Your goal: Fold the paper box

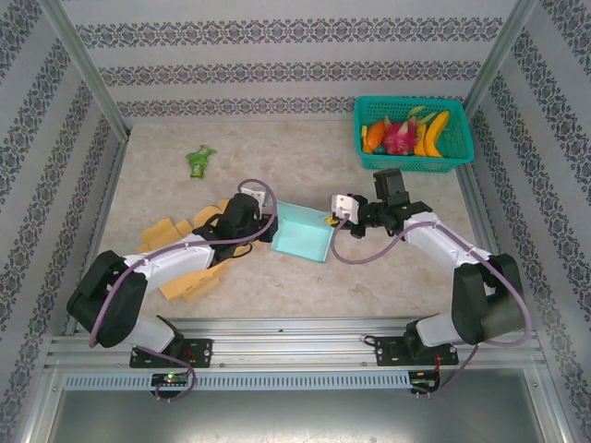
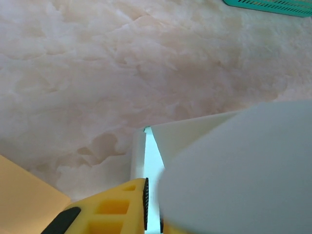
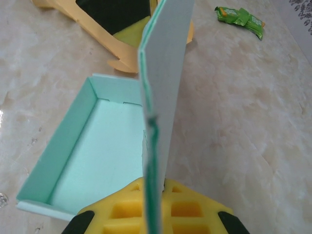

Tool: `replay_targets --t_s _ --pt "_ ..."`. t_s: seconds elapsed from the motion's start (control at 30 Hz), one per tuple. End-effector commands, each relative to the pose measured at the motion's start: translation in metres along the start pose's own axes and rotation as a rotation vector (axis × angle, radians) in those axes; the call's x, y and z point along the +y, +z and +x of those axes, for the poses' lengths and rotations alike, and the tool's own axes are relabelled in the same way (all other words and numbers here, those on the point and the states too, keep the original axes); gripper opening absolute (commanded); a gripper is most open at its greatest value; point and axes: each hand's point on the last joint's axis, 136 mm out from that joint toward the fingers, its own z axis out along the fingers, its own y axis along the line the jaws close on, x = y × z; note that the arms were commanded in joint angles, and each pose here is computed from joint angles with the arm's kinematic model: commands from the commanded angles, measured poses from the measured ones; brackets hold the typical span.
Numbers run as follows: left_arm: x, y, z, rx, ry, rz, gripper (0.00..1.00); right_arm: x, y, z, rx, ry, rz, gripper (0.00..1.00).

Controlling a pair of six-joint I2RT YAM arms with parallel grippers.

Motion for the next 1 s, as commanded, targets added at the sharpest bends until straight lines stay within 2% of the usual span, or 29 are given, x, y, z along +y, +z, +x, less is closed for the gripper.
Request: replay_targets --t_s 0.0,0.23,0.43,0.57,0.67,0.8,0.97 --pt "-0.009 0.002 -0.010 -0.042 0.033 -0.006 0.16 0.019 0.006 0.011 0.061 -0.075 -0.037 0.01" --pt "0.001 0.006 0.009 -0.020 0.027 -0.026 0.14 0.037 0.010 0.027 0.186 -0.144 -0.089 0.04" --pt "0.000 -0.003 0.016 -0.015 0.032 -0.023 0.14 0.051 0.015 0.029 0.242 -0.198 -0.114 0.06" --pt "0.007 -0.022 0.017 -0.027 0.062 -0.081 0.13 0.055 0.018 0.035 0.294 -0.230 -0.117 0.08" --pt "0.015 -0.041 0.019 -0.039 0.086 -0.144 0.13 0.056 0.019 0.039 0.324 -0.248 -0.116 0.16" --pt "0.023 -0.060 0.025 -0.043 0.096 -0.201 0.14 0.058 0.020 0.039 0.338 -0.264 -0.122 0.17" --pt "0.021 -0.087 0.009 -0.096 0.106 -0.233 0.14 0.060 0.018 0.037 0.350 -0.288 -0.127 0.17"
